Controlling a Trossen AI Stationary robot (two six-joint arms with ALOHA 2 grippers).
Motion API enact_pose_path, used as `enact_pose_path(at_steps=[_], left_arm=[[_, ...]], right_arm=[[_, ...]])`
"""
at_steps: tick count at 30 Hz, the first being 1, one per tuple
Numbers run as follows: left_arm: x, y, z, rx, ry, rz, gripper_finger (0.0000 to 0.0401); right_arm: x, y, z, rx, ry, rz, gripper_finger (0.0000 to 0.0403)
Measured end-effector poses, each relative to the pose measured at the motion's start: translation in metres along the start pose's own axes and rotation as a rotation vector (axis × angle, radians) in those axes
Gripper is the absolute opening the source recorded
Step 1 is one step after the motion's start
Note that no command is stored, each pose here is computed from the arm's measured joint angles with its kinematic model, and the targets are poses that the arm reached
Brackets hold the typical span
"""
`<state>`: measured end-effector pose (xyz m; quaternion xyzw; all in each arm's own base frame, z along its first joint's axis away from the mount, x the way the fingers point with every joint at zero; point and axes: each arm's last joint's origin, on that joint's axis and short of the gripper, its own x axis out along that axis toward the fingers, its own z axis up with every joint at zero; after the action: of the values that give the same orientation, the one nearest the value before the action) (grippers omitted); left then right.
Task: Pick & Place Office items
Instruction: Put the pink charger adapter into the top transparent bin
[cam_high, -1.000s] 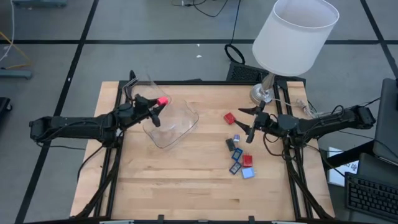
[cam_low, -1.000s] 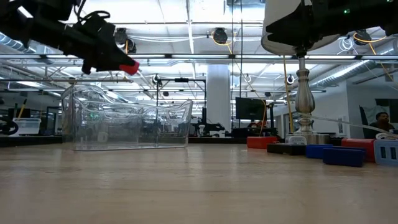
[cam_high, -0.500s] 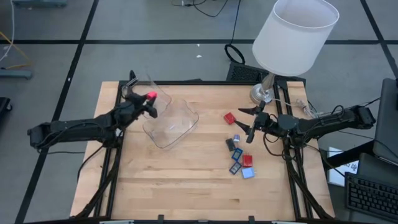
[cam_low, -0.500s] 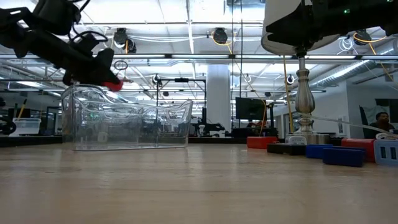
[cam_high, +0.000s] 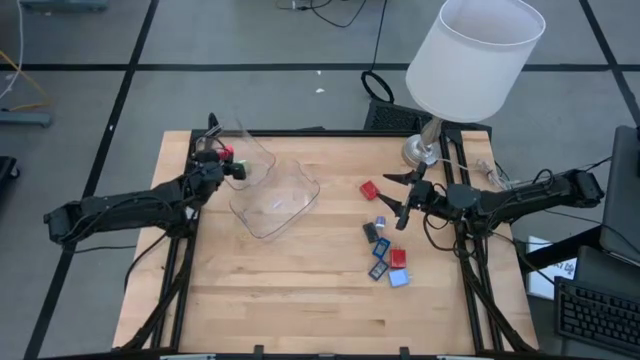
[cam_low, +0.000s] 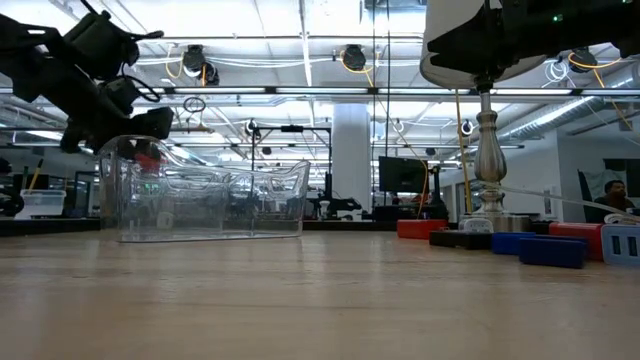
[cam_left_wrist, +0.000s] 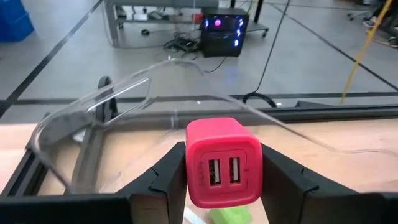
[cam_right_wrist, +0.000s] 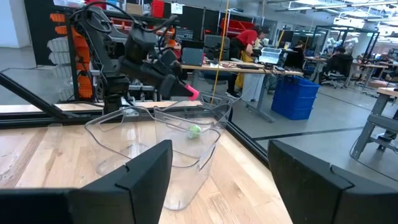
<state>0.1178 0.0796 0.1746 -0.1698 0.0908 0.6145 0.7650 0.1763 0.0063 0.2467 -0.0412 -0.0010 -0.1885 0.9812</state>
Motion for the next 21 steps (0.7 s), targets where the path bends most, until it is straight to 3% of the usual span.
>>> enact_pose_path(at_steps=[7, 15, 21], left_arm=[[0.007, 0.002, -0.008, -0.013, 0.053, 0.056, 0.0174], [0.015, -0.001, -0.018, -0.007, 0.106, 0.096, 0.0155], [0.017, -0.001, -0.022, -0.004, 0.122, 0.113, 0.0200]], right_arm=[[0.000, 0.000, 0.000, 0.001, -0.001, 0.000, 0.0254], [0.000, 0.000, 0.000, 0.001, 0.000, 0.000, 0.0254], [0.000, 0.000, 0.000, 0.001, 0.000, 0.000, 0.0254]])
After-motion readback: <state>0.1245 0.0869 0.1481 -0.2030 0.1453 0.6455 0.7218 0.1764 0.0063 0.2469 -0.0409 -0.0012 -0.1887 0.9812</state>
